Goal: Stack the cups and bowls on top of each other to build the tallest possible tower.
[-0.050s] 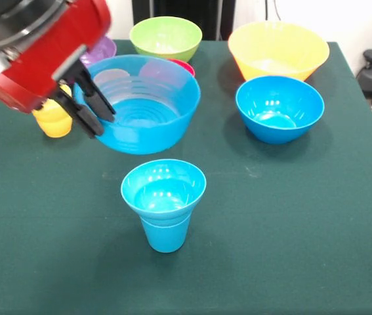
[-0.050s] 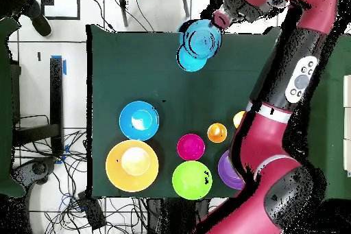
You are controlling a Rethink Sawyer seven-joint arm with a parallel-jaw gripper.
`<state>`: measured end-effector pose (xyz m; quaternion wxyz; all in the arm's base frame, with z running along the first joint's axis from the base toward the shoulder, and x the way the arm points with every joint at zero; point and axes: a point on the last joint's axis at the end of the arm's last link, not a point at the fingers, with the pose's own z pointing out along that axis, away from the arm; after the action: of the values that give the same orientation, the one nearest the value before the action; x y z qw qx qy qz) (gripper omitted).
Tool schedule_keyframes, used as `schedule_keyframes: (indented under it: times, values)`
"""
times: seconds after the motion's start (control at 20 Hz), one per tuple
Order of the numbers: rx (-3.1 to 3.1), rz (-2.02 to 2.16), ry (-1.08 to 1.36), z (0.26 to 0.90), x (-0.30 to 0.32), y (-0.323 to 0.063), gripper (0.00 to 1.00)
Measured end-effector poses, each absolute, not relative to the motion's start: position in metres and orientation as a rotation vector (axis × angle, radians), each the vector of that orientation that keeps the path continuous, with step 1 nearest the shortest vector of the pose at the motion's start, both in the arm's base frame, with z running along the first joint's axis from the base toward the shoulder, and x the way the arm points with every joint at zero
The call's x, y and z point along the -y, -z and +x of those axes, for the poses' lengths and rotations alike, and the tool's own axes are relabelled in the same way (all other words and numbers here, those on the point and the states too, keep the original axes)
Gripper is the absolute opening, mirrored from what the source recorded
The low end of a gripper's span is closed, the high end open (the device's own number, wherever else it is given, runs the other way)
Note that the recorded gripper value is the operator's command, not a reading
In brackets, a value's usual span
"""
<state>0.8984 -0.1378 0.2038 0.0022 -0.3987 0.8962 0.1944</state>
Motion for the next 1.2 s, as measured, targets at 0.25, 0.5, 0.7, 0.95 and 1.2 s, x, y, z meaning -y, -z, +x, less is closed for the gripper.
schedule_keyframes:
  times: [0.25, 0.5, 0.7, 0.95, 1.2]
  values:
    - [-2.835, -1.29, -0.586, 0.901, 0.116, -0.199, 0.0]
    - [-2.833, -1.32, -0.6, 0.899, 0.103, -0.195, 0.0]
    - [-2.837, -1.327, -0.607, 0.897, 0.102, -0.192, 0.0]
    - [-2.861, -1.313, -0.608, 0.895, 0.109, -0.184, 0.0]
    - [-2.868, -1.277, -0.621, 0.896, 0.117, -0.184, 0.0]
